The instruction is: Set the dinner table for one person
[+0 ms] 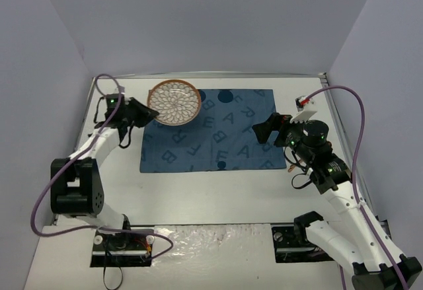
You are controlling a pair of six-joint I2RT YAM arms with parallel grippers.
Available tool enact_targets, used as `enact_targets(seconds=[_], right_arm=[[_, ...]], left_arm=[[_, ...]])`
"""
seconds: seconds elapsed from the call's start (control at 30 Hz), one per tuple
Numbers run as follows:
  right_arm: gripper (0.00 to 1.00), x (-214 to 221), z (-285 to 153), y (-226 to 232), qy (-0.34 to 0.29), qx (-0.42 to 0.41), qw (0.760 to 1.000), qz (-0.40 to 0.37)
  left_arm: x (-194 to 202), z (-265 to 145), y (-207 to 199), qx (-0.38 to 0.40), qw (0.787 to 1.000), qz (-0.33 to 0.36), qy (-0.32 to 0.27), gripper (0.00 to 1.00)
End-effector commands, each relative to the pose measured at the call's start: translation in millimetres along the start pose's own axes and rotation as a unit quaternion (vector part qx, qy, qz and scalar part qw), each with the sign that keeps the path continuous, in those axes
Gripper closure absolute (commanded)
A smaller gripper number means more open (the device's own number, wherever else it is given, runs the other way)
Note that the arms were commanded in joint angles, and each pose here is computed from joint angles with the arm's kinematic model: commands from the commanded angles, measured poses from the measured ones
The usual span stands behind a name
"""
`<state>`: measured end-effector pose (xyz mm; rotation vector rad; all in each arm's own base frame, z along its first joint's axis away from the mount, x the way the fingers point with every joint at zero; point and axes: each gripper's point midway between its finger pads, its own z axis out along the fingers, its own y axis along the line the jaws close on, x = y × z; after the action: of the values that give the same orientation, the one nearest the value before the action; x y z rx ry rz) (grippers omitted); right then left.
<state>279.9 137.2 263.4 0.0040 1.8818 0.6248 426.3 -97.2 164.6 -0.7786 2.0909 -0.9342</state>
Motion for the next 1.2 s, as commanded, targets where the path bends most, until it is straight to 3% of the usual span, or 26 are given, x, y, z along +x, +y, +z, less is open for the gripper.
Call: enact_targets(seconds=[0.0,0.23,0.43,1.17], right_arm=[[0.00,-29.4,-7.1,13.8,-0.046,-0.021,0.999,-0.007],[0.00,-22.7,-11.5,7.7,-0.033,-0.005,0.999,-0.002],[0.00,-21.2,-13.2,4.3,-0.028,0.005,1.000,-0.004],[0.00,-8.5,-9.8,-4.3,-0.013,0.019,1.000,0.000]], left_arm=[[14.1,14.4,-104.8,0.148,0.985,0.082,0.023,1.00],[50.0,74.1,-124.0,0.191,0.976,0.072,0.073,1.00],[77.5,101.0,-129.2,0.205,0.970,0.080,0.100,1.00],[100.6,102.8,-103.4,0.183,0.974,0.061,0.118,1.00]])
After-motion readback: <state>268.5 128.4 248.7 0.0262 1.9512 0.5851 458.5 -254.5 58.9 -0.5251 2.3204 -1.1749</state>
